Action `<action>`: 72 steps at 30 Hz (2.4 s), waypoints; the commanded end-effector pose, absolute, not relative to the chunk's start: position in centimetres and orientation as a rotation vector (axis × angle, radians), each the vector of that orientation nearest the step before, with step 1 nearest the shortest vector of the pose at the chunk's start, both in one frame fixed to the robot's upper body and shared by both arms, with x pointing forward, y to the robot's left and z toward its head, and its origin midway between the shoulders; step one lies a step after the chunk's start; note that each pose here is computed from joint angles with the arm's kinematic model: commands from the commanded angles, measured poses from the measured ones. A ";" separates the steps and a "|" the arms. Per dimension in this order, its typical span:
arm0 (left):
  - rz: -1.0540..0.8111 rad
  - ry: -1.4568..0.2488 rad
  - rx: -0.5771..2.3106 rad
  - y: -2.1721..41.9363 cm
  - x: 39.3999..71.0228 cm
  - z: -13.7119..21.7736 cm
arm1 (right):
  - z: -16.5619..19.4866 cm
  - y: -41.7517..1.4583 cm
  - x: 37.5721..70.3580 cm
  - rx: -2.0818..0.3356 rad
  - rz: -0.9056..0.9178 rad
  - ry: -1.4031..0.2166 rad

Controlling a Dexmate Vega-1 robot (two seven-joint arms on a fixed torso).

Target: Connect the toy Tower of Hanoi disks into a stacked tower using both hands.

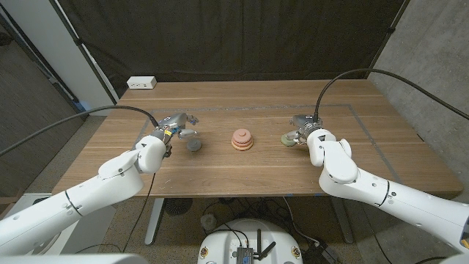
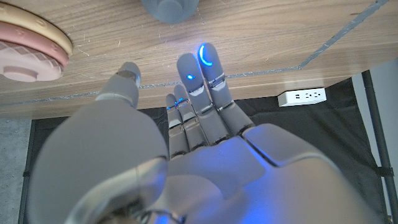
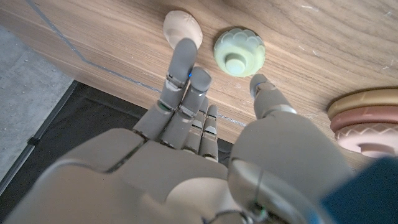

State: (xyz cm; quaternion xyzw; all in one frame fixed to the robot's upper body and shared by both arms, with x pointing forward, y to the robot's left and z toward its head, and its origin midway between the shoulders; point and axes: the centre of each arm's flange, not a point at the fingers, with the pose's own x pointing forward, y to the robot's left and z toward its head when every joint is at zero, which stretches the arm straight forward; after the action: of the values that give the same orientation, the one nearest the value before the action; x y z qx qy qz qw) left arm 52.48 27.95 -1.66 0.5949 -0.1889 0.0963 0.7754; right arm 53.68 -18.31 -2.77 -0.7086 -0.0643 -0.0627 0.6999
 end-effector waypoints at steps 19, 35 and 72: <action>0.196 -0.381 1.290 28.3 52.5 -2.1 | -3.2 -17.4 55.5 -1.596 -0.091 -0.051; 0.183 -0.376 1.274 28.4 52.7 -2.5 | -4.3 -18.1 56.3 -1.574 -0.088 -0.004; 0.152 -0.350 1.248 28.8 53.1 -3.8 | -5.3 -17.0 57.3 -1.622 -0.044 0.049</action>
State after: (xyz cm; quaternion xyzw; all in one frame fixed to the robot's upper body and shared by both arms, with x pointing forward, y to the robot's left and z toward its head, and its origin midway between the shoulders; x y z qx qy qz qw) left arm 52.89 28.53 -3.47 0.5848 -0.1650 0.0749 0.7906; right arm 56.99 -17.57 -4.96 -0.7172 0.0137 -0.0302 0.6961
